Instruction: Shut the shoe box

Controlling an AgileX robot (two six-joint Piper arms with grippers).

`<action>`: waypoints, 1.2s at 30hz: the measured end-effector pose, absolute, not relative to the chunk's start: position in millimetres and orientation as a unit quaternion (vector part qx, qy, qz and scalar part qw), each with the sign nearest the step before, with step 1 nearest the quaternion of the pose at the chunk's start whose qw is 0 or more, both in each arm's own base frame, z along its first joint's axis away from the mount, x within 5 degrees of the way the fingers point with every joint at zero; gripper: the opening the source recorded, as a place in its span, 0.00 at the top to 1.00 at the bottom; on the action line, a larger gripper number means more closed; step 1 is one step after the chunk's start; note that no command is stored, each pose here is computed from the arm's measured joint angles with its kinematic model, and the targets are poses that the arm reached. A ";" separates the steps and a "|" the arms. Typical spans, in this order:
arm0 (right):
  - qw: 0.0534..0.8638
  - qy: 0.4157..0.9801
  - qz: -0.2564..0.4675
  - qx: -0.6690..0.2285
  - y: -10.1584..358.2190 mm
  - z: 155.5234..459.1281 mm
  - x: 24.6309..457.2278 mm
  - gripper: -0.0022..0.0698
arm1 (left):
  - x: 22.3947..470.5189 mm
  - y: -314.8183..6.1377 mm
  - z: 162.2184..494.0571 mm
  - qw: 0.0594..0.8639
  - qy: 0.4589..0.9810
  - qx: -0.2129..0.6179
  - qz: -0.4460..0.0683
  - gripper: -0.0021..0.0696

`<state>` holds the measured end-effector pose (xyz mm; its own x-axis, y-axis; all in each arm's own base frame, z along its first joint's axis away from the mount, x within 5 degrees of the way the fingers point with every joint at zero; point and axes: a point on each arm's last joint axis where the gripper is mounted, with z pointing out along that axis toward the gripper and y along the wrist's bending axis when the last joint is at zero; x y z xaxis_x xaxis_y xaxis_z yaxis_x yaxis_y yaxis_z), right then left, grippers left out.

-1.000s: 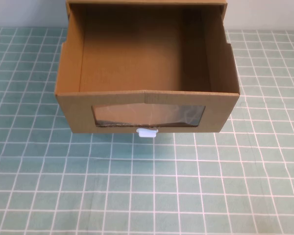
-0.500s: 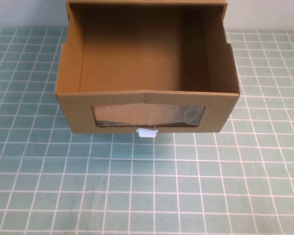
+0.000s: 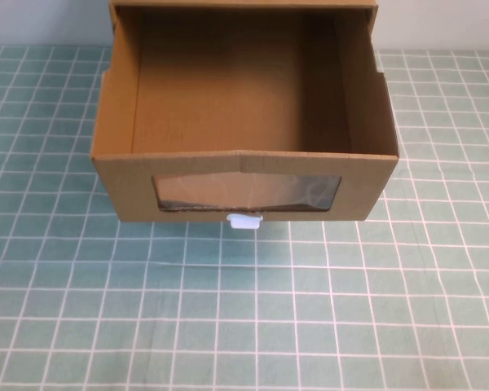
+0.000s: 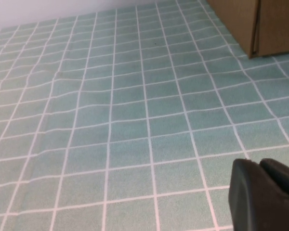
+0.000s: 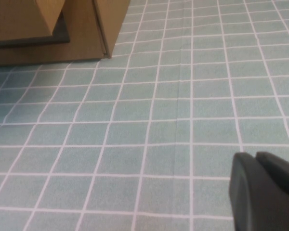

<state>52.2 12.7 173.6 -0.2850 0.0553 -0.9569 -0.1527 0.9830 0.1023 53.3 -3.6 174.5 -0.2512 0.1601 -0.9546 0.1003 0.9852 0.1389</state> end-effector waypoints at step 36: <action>0.597 0.797 0.087 -0.031 12.7 173.6 52.2 0.99 | 111.2 -23.8 332.0 0.529 0.836 -0.007 -0.149 0.98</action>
<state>52.2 12.7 173.6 -0.2850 0.0553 -0.9569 -0.1527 0.9830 0.1023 111.2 -23.8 332.0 -0.4407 -0.1687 -0.8816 0.1469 0.9554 -0.2563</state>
